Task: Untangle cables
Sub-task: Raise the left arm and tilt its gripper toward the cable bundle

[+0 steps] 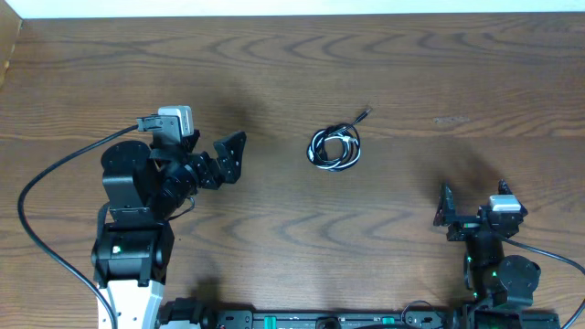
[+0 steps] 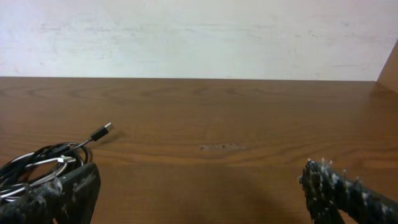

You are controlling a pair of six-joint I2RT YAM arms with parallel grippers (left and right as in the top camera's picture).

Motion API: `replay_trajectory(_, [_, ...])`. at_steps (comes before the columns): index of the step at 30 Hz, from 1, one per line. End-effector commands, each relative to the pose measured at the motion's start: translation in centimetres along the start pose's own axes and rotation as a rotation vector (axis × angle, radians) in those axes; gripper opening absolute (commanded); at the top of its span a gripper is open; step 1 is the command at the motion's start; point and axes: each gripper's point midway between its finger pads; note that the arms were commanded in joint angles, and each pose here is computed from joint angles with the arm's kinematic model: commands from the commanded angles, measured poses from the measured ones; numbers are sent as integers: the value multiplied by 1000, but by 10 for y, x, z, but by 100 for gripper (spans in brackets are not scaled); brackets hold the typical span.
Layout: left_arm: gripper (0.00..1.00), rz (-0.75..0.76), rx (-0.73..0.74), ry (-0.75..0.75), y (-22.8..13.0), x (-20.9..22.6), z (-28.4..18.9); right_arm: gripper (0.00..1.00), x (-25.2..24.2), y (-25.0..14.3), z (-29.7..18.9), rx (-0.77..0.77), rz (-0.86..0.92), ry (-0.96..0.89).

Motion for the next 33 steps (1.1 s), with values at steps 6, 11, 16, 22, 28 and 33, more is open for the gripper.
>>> replay_trajectory(6, [100, 5, -19, -23, 9, -6, -2, 99, -3, -1, 0, -1, 11, -11])
replay_trajectory(11, [100, 7, -24, -19, 10, -5, -1, 99, -3, -1, 0, -1, 11, -11])
replay_trajectory(16, [97, 2, -19, -11, 10, -1, 4, 99, -3, -1, 0, -1, 11, -11])
replay_trajectory(22, [96, -68, -52, 4, 19, 8, 7, 99, -3, -1, 0, -1, 11, -11])
replay_trajectory(28, [90, -141, -46, 47, 18, 25, 7, 99, -3, -1, 0, -1, 11, -11])
replay_trajectory(33, [86, -194, 59, 58, -5, 35, 25, 99, -3, -1, 0, 0, 11, -12])
Point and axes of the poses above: each gripper's point midway between its finger pads, its own z axis out along the fingers, its own x axis along the line the jaws close on, y = z × x, and after that the axes turned 8 degrees about z, right-handed
